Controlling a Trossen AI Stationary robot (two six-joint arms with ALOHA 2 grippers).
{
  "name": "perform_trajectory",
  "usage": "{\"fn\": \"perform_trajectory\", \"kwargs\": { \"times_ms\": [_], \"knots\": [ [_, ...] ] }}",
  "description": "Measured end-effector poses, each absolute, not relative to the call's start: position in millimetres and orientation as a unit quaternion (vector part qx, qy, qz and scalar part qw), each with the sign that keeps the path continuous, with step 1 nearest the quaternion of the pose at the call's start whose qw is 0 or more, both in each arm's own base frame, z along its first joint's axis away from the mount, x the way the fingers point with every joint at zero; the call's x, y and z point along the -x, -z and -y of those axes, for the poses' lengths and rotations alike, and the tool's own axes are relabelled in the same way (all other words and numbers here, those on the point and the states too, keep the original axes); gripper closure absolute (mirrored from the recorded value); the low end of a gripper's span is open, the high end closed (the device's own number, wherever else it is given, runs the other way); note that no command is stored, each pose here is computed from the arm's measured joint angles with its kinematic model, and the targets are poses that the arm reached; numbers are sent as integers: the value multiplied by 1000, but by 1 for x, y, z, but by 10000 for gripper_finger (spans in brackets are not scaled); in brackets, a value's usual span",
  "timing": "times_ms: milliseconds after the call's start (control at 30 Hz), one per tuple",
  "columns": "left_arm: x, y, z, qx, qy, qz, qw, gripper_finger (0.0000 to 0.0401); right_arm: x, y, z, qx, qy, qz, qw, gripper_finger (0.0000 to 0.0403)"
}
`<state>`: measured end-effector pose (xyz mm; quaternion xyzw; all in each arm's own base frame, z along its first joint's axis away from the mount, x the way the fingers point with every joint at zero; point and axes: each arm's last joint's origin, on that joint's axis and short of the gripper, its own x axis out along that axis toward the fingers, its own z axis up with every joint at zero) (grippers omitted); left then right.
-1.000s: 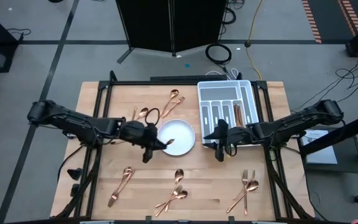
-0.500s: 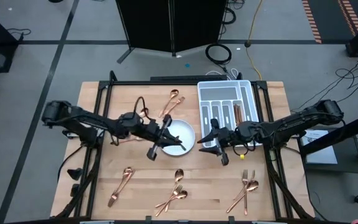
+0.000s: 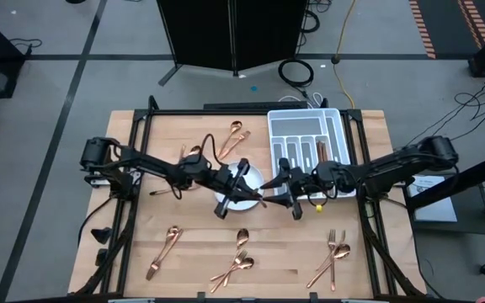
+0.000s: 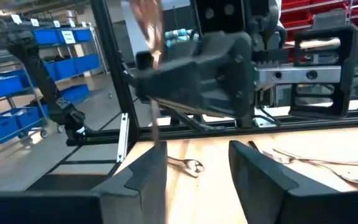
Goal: Sort silverware
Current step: Put the spoon in the silverware tray
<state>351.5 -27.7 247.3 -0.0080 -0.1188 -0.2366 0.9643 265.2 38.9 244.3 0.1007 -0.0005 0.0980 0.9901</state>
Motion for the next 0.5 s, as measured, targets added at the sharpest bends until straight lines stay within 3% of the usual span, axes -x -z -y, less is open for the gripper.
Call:
{"fn": "perform_trajectory", "kwargs": {
  "times_ms": [500],
  "knots": [
    [-355,-245,15,10,236,98,967,400,-268,-238,-37,-107,-134,-20,985,243]
  ]
}}
